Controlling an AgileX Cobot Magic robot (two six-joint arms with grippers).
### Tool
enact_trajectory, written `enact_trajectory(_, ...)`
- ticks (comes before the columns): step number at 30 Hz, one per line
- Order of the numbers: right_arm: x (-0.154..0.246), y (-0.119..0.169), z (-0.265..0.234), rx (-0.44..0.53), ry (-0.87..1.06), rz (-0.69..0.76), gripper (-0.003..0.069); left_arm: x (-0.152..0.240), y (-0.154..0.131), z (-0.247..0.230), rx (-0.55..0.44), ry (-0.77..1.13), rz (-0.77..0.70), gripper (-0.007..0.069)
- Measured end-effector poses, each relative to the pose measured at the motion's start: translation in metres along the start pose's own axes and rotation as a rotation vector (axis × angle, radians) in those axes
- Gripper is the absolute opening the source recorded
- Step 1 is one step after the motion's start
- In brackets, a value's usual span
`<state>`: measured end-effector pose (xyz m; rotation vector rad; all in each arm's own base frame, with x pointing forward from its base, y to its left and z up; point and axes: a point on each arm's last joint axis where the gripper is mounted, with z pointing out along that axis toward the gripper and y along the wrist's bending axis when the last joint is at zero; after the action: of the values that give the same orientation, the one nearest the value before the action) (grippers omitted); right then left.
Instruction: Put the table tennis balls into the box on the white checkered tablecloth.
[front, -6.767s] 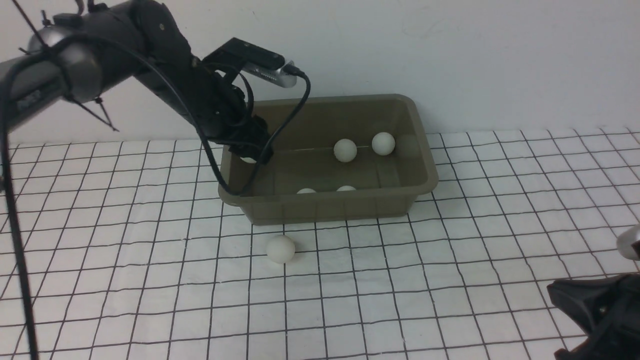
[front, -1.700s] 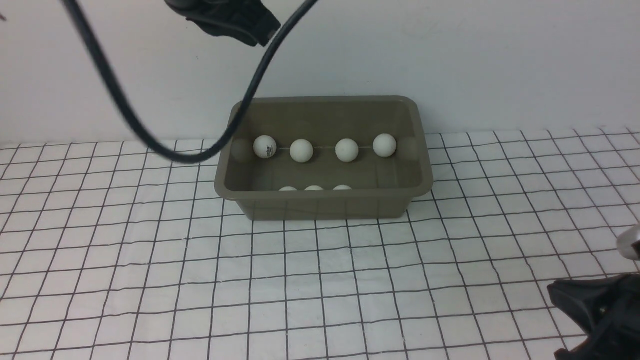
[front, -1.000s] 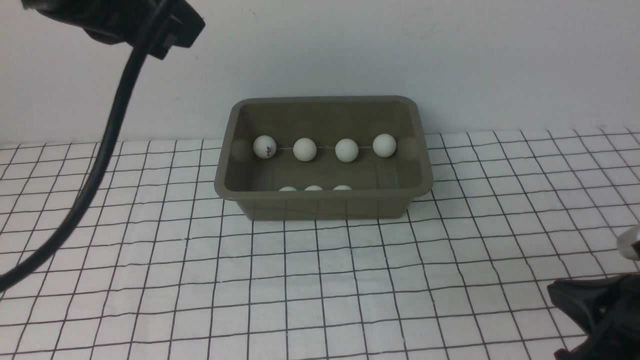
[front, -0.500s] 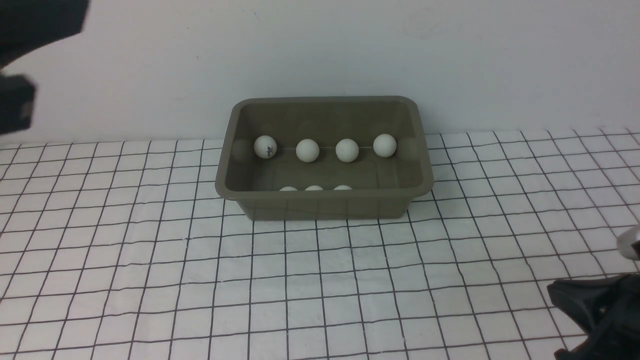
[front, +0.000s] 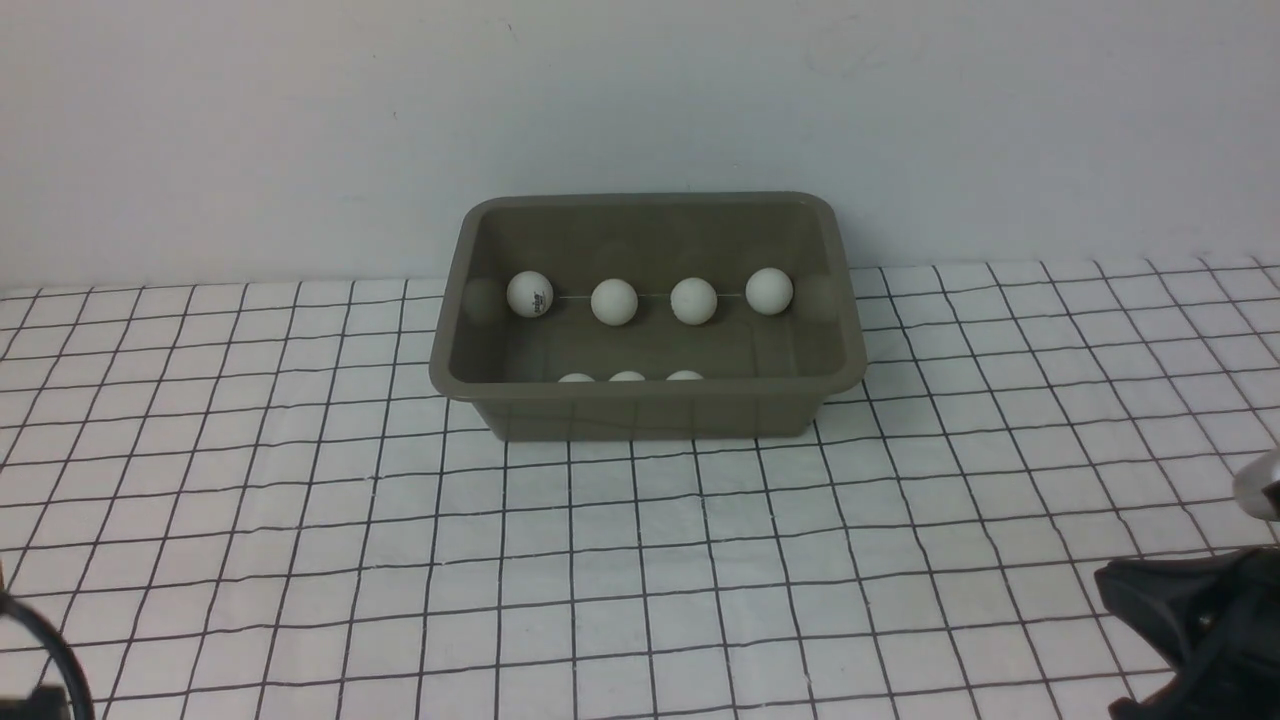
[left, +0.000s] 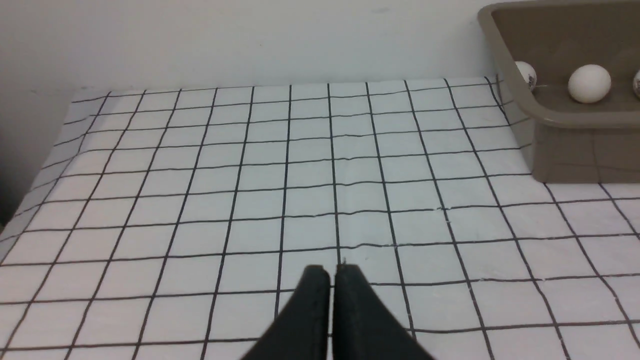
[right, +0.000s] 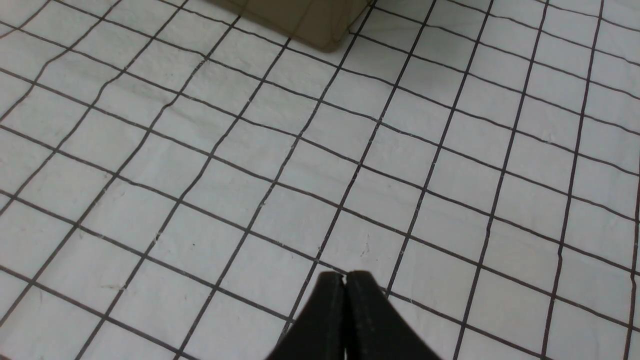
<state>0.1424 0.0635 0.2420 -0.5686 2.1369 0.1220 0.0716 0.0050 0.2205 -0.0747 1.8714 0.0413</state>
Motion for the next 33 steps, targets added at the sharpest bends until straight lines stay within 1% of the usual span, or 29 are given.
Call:
enact_trajectory(1,0.0,0.0,0.0,0.0,0.0,0.0,-0.0018,0.013,0.001,0.0,-0.014,-0.033,-0.01,-0.0004)
enact_trajectory(4,0.0,0.0,0.0,0.0,0.0,0.0,-0.0018,0.035,0.001,0.001,-0.019,-0.05,-0.022,-0.0004)
enact_trajectory(6,0.0,0.0,0.0,0.0,0.0,0.0,-0.0018,0.043,0.001,0.0,-0.017,-0.055,-0.033,-0.0004)
enact_trajectory(9,0.0,0.0,0.0,0.0,0.0,0.0,-0.0018,0.046,0.0,-0.002,-0.01,-0.058,-0.041,-0.0004)
enact_trajectory(13,0.0,0.0,0.0,0.0,0.0,0.0,-0.0018,0.053,-0.001,-0.003,-0.001,0.0,-0.042,-0.0004)
enact_trajectory(33,0.0,0.0,0.0,0.0,0.0,0.0,-0.0018,0.053,-0.001,-0.003,-0.001,0.001,-0.043,-0.0004)
